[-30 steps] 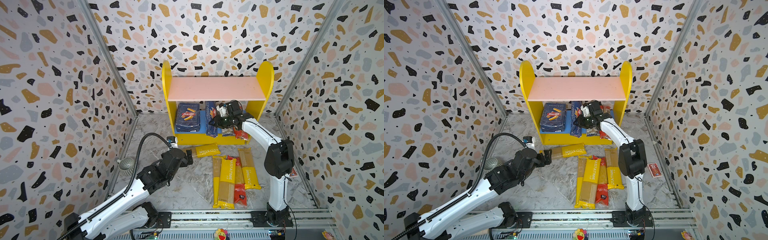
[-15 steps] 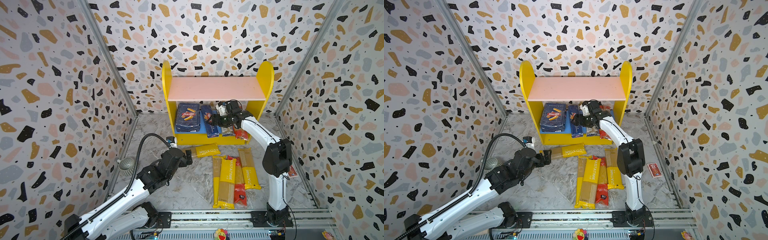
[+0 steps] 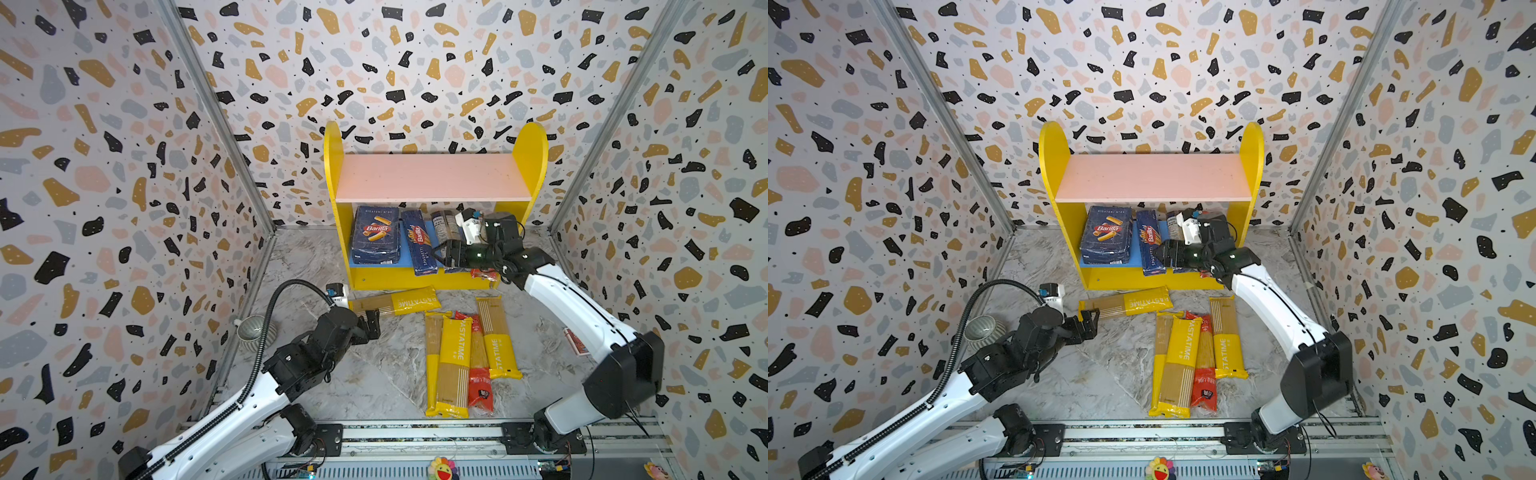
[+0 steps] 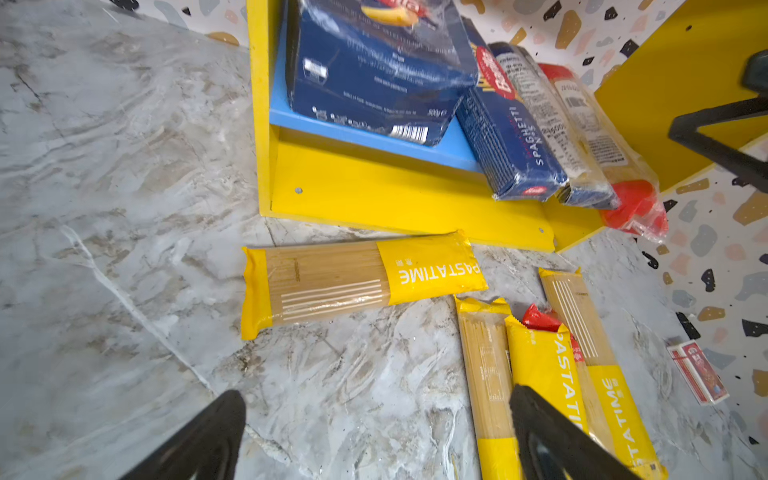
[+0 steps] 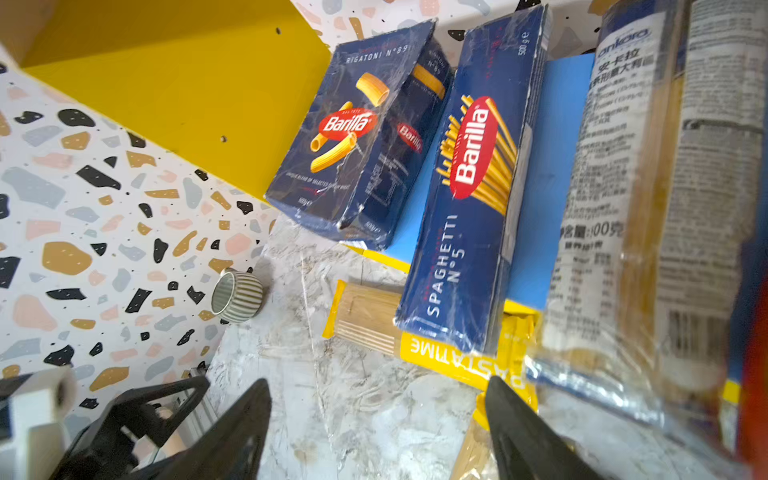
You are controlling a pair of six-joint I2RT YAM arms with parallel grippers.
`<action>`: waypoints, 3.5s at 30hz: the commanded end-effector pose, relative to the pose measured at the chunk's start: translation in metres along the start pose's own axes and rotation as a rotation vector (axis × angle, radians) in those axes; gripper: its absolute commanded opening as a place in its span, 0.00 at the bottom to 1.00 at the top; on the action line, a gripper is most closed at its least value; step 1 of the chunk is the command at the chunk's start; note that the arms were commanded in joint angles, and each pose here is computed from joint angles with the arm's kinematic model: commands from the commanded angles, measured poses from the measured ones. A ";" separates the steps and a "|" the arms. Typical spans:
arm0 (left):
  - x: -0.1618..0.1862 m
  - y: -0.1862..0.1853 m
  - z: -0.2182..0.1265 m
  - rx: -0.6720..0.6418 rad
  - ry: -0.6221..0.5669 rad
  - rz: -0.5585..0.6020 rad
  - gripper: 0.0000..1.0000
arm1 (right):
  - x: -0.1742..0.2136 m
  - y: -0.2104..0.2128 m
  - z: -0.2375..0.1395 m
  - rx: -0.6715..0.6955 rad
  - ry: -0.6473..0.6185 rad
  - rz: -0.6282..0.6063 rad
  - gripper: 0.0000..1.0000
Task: Place and organize the pasta boxes and bags onto the shelf
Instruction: 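Open the right gripper and pull it back to the yellow bags, then grasp a yellow Pastatime spaghetti bag with the right gripper, then lift the yellow Pastatime bag upright with the right gripper toward the shelf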
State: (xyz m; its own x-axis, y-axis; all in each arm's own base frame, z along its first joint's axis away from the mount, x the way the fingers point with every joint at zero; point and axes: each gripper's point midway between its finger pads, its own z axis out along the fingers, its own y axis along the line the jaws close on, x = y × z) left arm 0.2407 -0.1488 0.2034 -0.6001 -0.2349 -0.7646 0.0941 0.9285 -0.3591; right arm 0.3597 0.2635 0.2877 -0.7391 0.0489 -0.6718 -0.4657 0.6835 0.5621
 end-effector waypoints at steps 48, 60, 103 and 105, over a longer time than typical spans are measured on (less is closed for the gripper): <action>0.165 -0.022 0.035 0.063 0.282 0.093 0.75 | 0.336 -0.051 -0.009 0.043 0.403 0.248 0.79; 0.170 -0.020 0.038 0.057 0.291 0.098 0.76 | 0.311 -0.066 -0.002 0.044 0.319 0.304 0.31; 0.079 -0.028 0.002 -0.018 0.087 0.134 0.99 | 0.165 0.063 -0.091 -0.365 0.114 0.155 0.06; 0.075 -0.030 -0.001 -0.010 0.081 0.127 0.99 | 0.155 0.068 -0.097 -0.352 0.099 0.137 0.06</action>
State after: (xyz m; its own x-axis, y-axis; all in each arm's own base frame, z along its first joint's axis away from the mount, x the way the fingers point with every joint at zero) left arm 0.1878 -0.1952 0.1399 -0.6748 -0.0731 -0.7344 0.1701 0.9529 -0.2512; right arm 0.1626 0.2425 0.2043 -0.9320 0.0316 -0.3610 -0.3061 0.4645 0.8310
